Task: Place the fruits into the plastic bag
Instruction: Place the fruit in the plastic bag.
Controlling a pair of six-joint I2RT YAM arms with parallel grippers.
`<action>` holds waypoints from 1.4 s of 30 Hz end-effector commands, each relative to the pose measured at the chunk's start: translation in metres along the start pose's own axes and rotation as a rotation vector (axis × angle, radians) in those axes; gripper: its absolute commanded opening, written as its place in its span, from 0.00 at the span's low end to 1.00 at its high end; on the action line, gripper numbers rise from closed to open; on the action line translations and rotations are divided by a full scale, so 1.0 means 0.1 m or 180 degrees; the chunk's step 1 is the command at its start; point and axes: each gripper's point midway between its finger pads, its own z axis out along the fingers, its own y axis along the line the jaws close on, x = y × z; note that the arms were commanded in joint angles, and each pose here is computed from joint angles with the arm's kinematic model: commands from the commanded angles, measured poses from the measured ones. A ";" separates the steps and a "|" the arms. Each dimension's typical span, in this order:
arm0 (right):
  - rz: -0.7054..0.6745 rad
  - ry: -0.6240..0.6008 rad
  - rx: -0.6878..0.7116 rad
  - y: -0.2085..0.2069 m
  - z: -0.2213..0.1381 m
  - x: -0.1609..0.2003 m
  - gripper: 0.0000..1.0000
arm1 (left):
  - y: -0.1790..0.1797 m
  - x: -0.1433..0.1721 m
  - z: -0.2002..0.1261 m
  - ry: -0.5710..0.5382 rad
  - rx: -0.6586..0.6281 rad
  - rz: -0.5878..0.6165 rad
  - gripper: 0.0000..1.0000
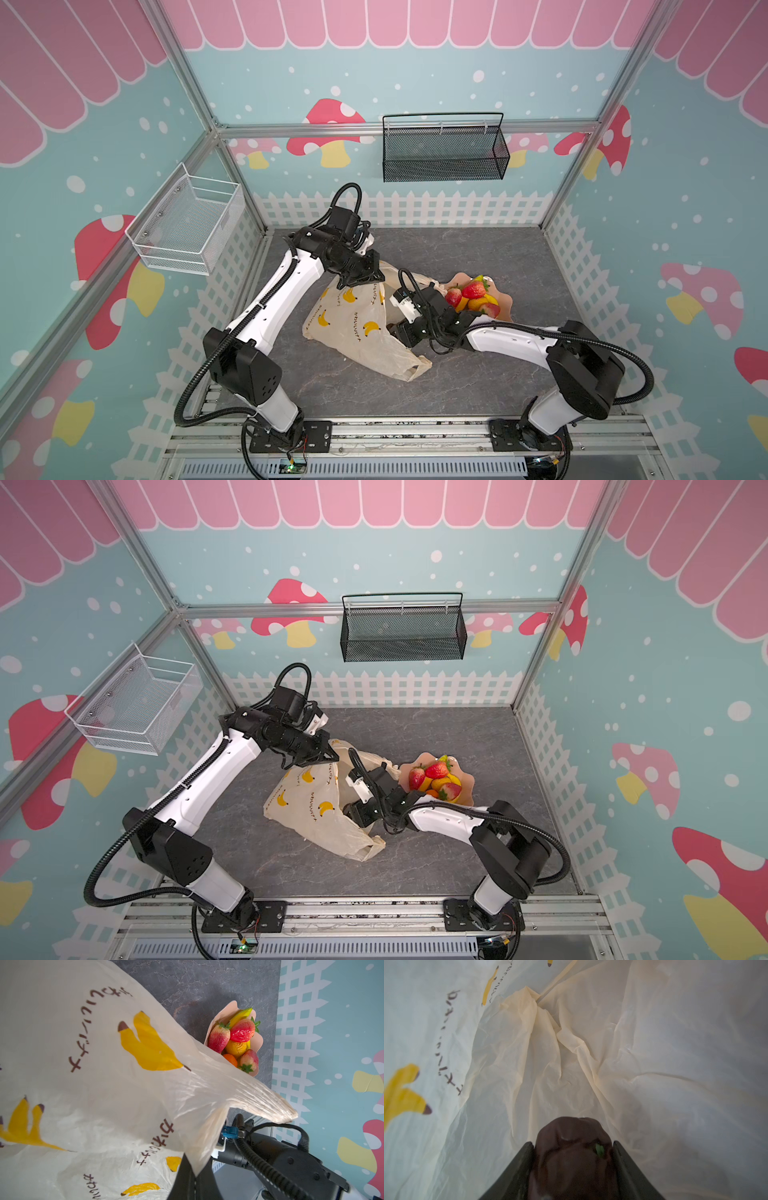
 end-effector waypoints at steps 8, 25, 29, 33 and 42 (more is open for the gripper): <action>0.0021 -0.0109 -0.0313 0.17 0.30 -0.29 0.39 | -0.23 0.03 -0.01 0.0016 0.0143 0.0036 0.00; 0.0354 0.0141 -0.0863 0.28 0.77 -0.16 0.44 | -0.25 0.05 0.21 -0.0003 0.0234 0.0089 0.00; 0.0373 0.0176 -0.0890 0.29 0.77 -0.12 0.53 | -0.21 0.06 0.24 0.0005 0.0213 0.0130 0.00; 0.0355 0.0160 -0.0859 0.28 0.73 -0.10 0.70 | -0.18 0.09 0.26 0.0027 0.0186 0.0161 0.00; 0.0216 0.0039 -0.0863 0.36 0.50 -0.21 0.91 | -0.16 0.07 0.26 0.0009 0.0147 0.0244 0.00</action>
